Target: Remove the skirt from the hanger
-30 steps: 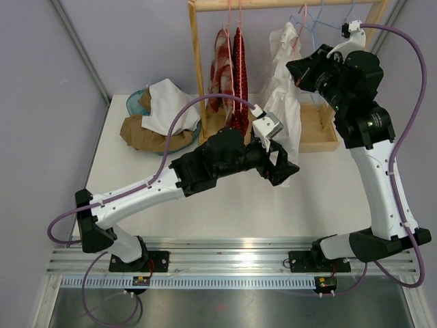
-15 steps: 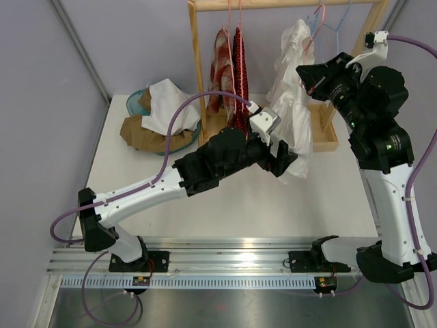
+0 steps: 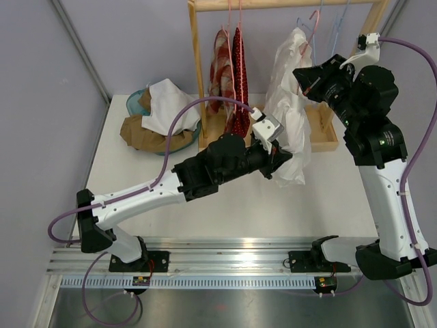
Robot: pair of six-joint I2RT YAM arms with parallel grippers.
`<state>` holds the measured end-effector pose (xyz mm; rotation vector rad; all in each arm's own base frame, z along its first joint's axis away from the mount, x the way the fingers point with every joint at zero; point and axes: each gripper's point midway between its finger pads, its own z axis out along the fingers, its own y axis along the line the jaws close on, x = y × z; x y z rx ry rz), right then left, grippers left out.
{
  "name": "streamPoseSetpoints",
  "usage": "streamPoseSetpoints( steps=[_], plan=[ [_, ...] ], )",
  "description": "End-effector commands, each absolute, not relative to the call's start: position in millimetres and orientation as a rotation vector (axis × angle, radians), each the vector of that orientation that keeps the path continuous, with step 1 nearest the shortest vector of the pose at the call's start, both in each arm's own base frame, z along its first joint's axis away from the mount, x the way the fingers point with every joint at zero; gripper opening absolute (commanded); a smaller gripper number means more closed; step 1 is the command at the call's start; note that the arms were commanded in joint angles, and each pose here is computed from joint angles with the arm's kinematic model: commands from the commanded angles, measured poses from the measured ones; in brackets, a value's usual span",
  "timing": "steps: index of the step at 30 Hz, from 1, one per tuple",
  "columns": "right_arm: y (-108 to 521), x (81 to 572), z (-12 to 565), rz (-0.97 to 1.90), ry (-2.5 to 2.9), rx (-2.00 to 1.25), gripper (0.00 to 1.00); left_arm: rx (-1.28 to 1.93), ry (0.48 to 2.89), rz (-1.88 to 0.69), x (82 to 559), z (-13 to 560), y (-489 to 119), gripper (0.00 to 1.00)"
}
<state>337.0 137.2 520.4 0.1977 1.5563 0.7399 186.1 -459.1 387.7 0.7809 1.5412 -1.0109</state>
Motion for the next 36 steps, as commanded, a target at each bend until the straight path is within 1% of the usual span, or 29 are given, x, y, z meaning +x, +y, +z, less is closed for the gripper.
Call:
streamPoseSetpoints(
  steps=[1,3,4,5,7,8,10,11,12,15,16,19,25,29,32,34,35,36],
  plan=[
    [131.3,332.6,566.2,0.718,1.423,0.165,0.00,0.710,1.476,-1.045,174.9,414.5,-440.6,0.00],
    [126.4,347.0,565.2,0.659,1.430,0.184,0.00,0.728,1.503,-1.043,157.8,402.0,-437.0,0.00],
    [124.7,346.1,575.0,0.653,1.410,0.182,0.00,0.706,1.495,-1.043,151.9,407.6,-426.9,0.00],
    [122.5,349.3,577.2,0.636,1.406,0.186,0.00,0.741,1.526,-1.041,138.2,387.6,-425.6,0.00],
    [122.0,354.0,585.7,0.621,1.389,0.181,0.00,0.722,1.543,-1.049,124.8,381.7,-412.9,0.00],
    [120.7,356.4,587.3,0.612,1.386,0.188,0.00,0.758,1.574,-1.044,110.9,361.3,-411.7,0.00],
    [120.1,359.4,593.2,0.602,1.373,0.185,0.00,0.721,1.604,-1.020,104.7,351.7,-399.1,0.00],
    [119.2,359.5,595.9,0.598,1.366,0.189,0.00,0.737,1.617,-1.020,94.3,343.6,-397.4,0.00],
    [118.7,361.4,596.1,0.594,1.365,0.192,0.00,0.745,1.648,-1.001,90.9,325.9,-393.5,0.00],
    [116.3,360.6,603.6,0.587,1.344,0.199,0.00,0.756,1.689,-0.971,79.6,305.4,-383.2,0.00],
    [113.8,360.6,605.2,0.579,1.337,0.205,0.00,0.774,1.716,-0.941,76.9,287.3,-379.3,0.00],
    [106.8,361.4,609.9,0.547,1.322,0.228,0.00,0.818,1.745,-0.949,52.9,265.9,-373.8,0.00],
    [101.8,372.3,613.9,0.505,1.314,0.254,0.00,0.828,1.764,-0.915,18.7,249.6,-360.5,0.00],
    [103.8,374.4,610.6,0.521,1.330,0.266,0.00,0.782,1.808,-0.901,16.5,236.3,-356.3,0.00],
    [99.6,352.4,609.9,0.547,1.330,0.272,0.00,0.736,1.791,-0.842,27.7,246.8,-357.0,0.00],
    [103.2,345.1,588.7,0.562,1.392,0.262,0.00,0.685,1.796,-0.692,53.8,248.0,-353.4,0.00],
    [101.3,329.3,580.8,0.582,1.408,0.262,0.00,0.681,1.771,-0.681,62.3,269.3,-359.7,0.00],
    [101.2,320.1,571.7,0.592,1.436,0.259,0.00,0.680,1.767,-0.657,71.4,275.9,-362.1,0.00]
  ],
)
